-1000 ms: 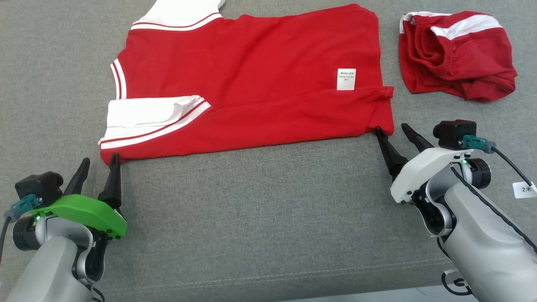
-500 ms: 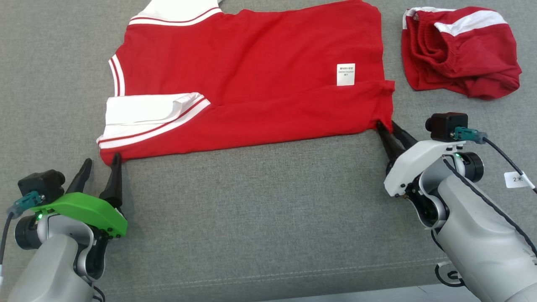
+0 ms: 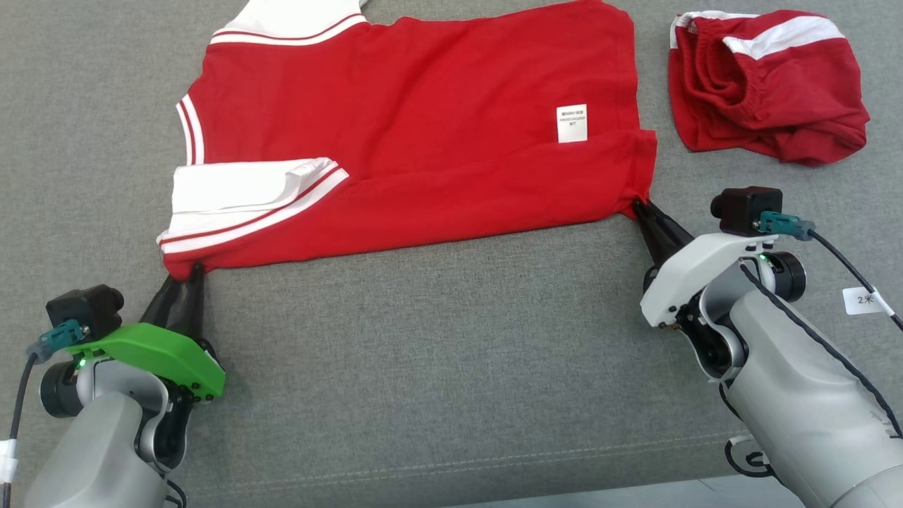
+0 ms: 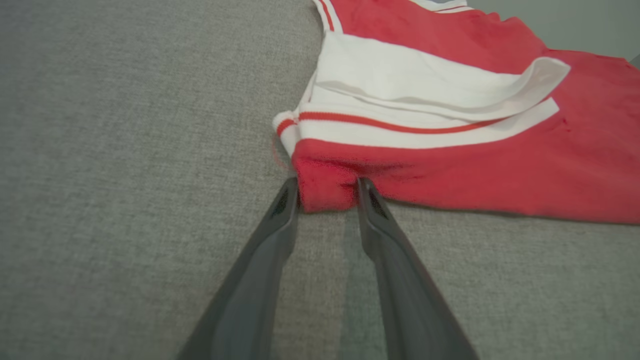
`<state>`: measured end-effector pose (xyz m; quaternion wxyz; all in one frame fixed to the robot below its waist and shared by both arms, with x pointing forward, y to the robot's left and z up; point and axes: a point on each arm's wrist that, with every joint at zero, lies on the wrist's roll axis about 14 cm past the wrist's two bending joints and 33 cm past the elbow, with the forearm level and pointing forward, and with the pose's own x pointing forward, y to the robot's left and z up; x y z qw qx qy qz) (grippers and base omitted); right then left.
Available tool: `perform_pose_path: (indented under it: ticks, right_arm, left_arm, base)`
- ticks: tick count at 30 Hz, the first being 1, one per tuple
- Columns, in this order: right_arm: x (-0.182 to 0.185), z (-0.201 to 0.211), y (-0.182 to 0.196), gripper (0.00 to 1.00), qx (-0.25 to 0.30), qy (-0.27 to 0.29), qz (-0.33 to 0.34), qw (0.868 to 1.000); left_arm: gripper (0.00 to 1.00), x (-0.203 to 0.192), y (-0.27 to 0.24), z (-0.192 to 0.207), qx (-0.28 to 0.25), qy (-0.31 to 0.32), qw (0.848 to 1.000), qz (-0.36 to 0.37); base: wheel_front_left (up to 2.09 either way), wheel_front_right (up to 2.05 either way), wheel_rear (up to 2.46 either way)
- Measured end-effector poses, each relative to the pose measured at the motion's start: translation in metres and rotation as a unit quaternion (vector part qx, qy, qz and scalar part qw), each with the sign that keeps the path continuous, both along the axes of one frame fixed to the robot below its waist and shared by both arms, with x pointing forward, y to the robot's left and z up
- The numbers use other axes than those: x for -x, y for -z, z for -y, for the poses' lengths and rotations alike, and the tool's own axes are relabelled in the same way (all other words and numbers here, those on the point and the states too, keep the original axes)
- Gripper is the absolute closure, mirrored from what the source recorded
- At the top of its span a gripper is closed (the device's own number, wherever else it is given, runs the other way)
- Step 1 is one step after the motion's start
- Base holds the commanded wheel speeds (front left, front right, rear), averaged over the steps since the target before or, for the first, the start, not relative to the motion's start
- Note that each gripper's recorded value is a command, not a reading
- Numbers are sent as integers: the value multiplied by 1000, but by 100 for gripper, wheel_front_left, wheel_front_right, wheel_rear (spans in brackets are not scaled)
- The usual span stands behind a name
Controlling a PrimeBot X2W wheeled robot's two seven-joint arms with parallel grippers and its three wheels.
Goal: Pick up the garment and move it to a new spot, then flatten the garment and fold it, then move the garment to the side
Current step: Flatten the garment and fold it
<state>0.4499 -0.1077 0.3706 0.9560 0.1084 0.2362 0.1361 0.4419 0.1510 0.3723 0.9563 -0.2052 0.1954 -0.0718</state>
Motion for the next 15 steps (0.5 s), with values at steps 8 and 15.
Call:
perform_pose_path:
  ticks: [8, 15]
  right_arm:
    - [-3, 2, -4, 100, -2, 3, 12, 1000]
    - [-3, 6, -13, 100, -8, 10, 27, 1000]
  left_arm:
    - [100, -2, -1, 1, 10, -2, 1000, -1]
    - [100, 1, -9, -4, -26, 25, 999, 15]
  base:
    - [0, 0, 0]
    - [0, 0, 0]
